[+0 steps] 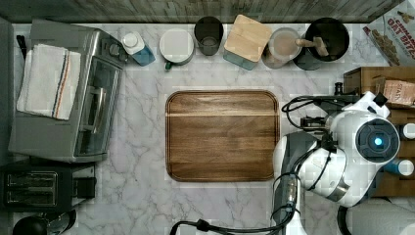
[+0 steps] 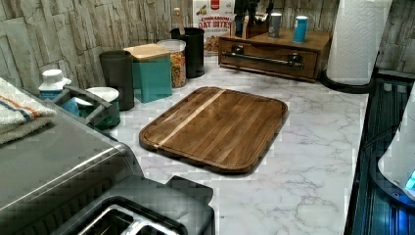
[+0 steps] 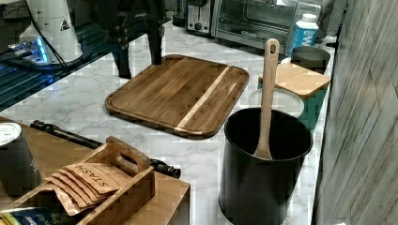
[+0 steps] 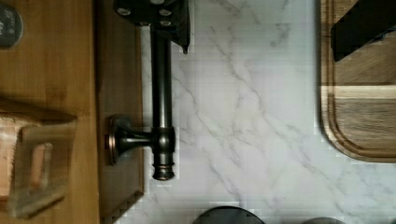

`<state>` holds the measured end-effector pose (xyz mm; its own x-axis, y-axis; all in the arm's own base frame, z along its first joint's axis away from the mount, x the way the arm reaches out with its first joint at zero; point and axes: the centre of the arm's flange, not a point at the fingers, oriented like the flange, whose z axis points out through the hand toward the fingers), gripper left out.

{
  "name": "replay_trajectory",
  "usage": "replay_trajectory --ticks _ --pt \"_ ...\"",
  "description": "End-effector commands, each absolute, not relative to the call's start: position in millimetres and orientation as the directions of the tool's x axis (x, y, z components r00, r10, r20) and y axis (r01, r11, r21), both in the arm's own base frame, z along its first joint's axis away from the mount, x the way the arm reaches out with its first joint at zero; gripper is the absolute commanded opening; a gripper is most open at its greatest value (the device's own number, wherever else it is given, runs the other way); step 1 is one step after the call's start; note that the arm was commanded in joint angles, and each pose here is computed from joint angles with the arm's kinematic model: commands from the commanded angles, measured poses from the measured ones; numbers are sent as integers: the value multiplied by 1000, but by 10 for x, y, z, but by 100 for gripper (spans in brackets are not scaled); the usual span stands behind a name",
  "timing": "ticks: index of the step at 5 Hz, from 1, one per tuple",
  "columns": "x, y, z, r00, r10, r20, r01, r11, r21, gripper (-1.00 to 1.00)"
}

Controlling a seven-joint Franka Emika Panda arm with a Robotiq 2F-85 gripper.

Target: Open the drawer.

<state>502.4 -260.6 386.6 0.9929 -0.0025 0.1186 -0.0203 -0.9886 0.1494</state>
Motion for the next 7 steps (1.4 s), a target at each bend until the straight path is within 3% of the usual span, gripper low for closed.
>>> replay_trajectory --ticks 1,6,7 --pt "4950 -3006 3663 983 65 175 34 -984 174 100" --pt "4877 -3575 3324 987 34 159 -8 -967 255 100" --pt "4885 -3586 3409 991 24 128 -15 -955 295 100"
